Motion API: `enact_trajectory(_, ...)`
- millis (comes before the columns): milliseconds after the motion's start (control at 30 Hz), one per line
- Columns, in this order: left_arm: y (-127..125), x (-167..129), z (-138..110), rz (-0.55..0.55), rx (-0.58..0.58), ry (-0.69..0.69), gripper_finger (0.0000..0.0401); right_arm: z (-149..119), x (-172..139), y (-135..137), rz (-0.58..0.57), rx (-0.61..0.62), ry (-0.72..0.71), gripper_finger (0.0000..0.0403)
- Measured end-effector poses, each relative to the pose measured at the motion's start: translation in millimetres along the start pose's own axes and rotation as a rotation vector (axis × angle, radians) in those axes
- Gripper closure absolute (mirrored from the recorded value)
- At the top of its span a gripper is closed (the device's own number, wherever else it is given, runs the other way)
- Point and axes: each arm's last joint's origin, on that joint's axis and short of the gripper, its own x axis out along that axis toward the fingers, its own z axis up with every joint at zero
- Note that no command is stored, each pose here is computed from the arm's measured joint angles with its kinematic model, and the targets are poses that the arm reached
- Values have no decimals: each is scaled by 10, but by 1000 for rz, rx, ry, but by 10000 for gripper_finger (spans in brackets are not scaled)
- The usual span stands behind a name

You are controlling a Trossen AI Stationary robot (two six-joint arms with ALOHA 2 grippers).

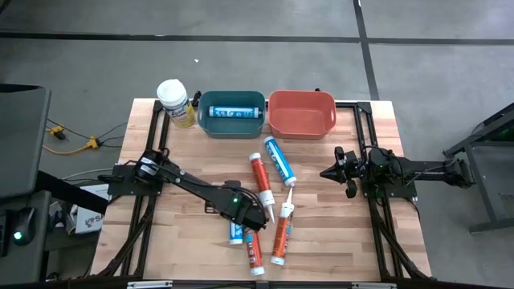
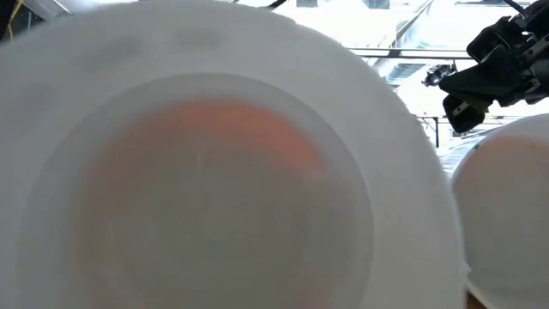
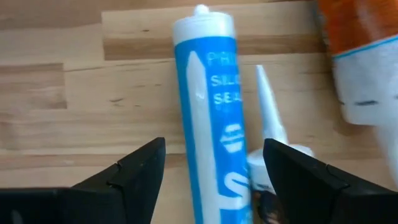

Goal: Pick & place silicon tubes, Sealant and Lysol wipes
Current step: Put the bottom blue sealant into the blue bin

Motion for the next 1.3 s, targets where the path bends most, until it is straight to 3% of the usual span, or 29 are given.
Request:
enact_trajectory(200,3,24,22,14,-1,-6,135,-1,0,0,0,0,1,391)
enact_trajectory(900,111,770,-159,-42,-28,173,136,-1,0,0,0,0,1,391)
enact_trajectory(1200,121,796,-164,-34,-22,173,206,0,0,0,0,0,1,391)
enact_trajectory(1300,121,799,-165,-36,-2,173,207,-1,0,0,0,0,1,391)
